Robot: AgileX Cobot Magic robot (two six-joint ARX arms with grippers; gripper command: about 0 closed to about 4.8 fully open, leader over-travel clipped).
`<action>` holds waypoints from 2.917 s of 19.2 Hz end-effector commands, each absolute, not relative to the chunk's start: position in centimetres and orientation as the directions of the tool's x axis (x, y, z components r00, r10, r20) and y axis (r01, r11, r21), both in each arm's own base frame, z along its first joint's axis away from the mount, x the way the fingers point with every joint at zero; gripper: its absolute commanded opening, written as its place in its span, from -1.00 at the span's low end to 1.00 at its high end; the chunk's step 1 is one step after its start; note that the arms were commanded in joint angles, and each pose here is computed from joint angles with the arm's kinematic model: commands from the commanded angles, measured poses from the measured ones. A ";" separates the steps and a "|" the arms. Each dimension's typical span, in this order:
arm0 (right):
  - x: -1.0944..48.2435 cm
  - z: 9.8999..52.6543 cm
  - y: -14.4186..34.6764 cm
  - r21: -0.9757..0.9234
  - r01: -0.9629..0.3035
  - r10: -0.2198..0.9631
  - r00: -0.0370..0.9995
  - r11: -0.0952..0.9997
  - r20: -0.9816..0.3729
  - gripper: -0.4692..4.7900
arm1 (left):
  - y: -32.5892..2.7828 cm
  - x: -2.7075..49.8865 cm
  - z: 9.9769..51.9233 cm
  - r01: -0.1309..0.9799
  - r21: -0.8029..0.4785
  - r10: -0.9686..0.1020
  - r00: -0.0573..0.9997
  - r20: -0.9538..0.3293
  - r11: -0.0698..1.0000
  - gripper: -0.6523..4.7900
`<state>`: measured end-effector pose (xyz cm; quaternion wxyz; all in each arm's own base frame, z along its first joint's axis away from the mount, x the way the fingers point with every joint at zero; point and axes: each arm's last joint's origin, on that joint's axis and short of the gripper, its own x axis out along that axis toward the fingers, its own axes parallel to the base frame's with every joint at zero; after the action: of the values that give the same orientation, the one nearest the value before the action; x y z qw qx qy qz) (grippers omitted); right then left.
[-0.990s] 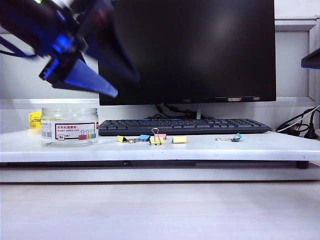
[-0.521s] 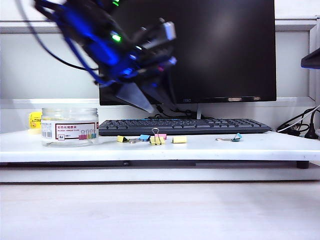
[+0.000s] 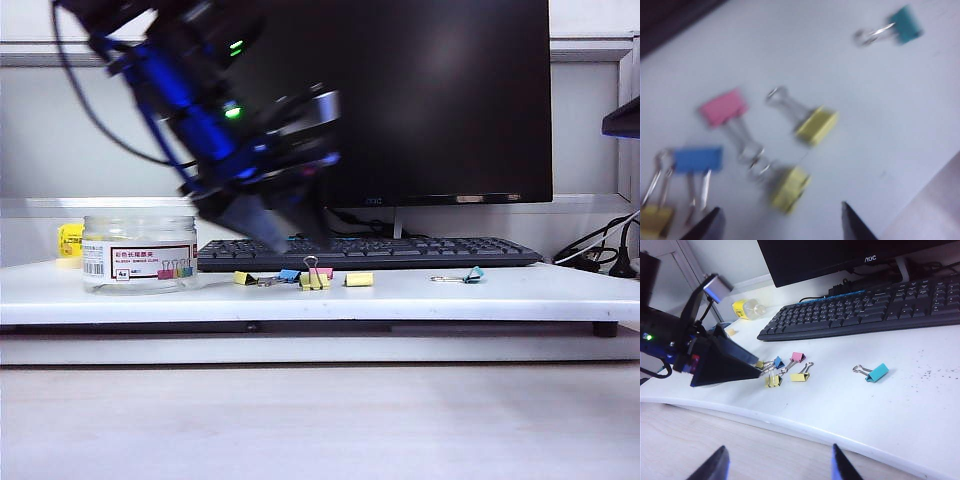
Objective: Pick up the clips with the largest number of clips of the same color on the table and place them in a round transparent plastic box.
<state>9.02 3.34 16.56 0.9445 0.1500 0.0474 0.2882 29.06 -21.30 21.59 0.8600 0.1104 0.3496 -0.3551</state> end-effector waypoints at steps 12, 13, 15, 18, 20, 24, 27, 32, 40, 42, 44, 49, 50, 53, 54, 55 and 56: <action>9.0 16.7 3.3 0.310 -0.537 0.563 0.827 0.785 0.007 0.19 | -19.2 30.3 22.0 0.804 -0.126 -0.668 0.383 -0.638 0.581 0.38; 9.0 16.7 3.3 0.310 -0.537 0.563 0.826 0.785 0.007 0.19 | -19.1 30.4 22.1 0.796 -0.110 -0.655 0.402 -0.640 0.595 0.38; 9.0 16.7 3.3 0.310 -0.537 0.563 0.826 0.785 0.007 0.19 | -19.1 30.4 22.0 0.784 -0.083 -0.629 0.424 -0.651 0.615 0.38; 9.0 16.7 3.3 0.310 -0.537 0.563 0.826 0.785 0.007 0.19 | -19.0 30.6 22.9 0.794 0.013 -0.567 0.446 -0.692 0.608 0.38; 9.0 16.7 3.3 0.310 -0.537 0.563 0.826 0.785 0.007 0.19 | -19.0 30.9 24.2 0.795 0.040 -0.544 0.451 -0.707 0.606 0.38; 9.0 16.7 3.3 0.310 -0.538 0.563 0.826 0.784 0.007 0.19 | -20.0 31.1 27.9 0.845 0.006 -0.628 0.402 -0.667 0.534 0.38; 9.0 16.7 3.3 0.310 -0.538 0.563 0.826 0.784 0.007 0.19 | -20.3 30.6 27.3 0.884 -0.002 -0.633 0.333 -0.699 0.467 0.38; 9.0 16.7 3.3 0.310 -0.537 0.563 0.826 0.784 0.007 0.19 | -20.7 30.8 25.4 0.901 -0.038 -0.612 0.262 -0.746 0.431 0.38; 9.0 16.7 3.3 0.310 -0.538 0.563 0.826 0.784 0.007 0.19 | -22.2 31.4 23.6 0.900 0.059 -0.543 0.311 -0.780 0.431 0.38; 9.0 16.7 3.3 0.310 -0.537 0.563 0.826 0.784 0.006 0.19 | -22.2 31.5 23.7 0.900 0.079 -0.540 0.326 -0.776 0.429 0.38; 9.0 16.7 3.3 0.310 -0.538 0.563 0.826 0.784 0.007 0.19 | -22.3 31.6 23.6 0.901 0.078 -0.543 0.324 -0.775 0.427 0.38; 9.0 16.7 3.3 0.309 -0.538 0.563 0.826 0.784 0.007 0.19 | -22.4 31.8 23.2 0.909 0.091 -0.543 0.322 -0.775 0.408 0.38; 9.0 16.7 3.3 0.309 -0.538 0.563 0.826 0.784 0.008 0.19 | -22.5 31.9 23.2 0.908 0.094 -0.547 0.325 -0.771 0.407 0.38; 9.0 16.7 3.4 0.309 -0.538 0.564 0.826 0.784 0.008 0.19 | -22.5 31.9 23.3 0.913 0.087 -0.562 0.318 -0.764 0.398 0.38; 9.0 16.7 3.4 0.309 -0.538 0.564 0.826 0.784 0.008 0.19 | -22.5 31.9 23.3 0.912 0.091 -0.565 0.323 -0.759 0.399 0.38; 9.0 16.8 3.4 0.309 -0.540 0.565 0.825 0.783 0.011 0.19 | -22.6 32.0 23.4 0.912 0.096 -0.570 0.329 -0.753 0.400 0.38; 9.0 16.8 3.4 0.307 -0.547 0.572 0.820 0.779 0.013 0.19 | -22.6 32.0 23.4 0.911 0.099 -0.572 0.333 -0.750 0.401 0.38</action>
<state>9.02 3.34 16.50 0.9445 0.1502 0.0510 0.2878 31.87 -22.44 23.04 0.7673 0.2660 0.3361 -0.4769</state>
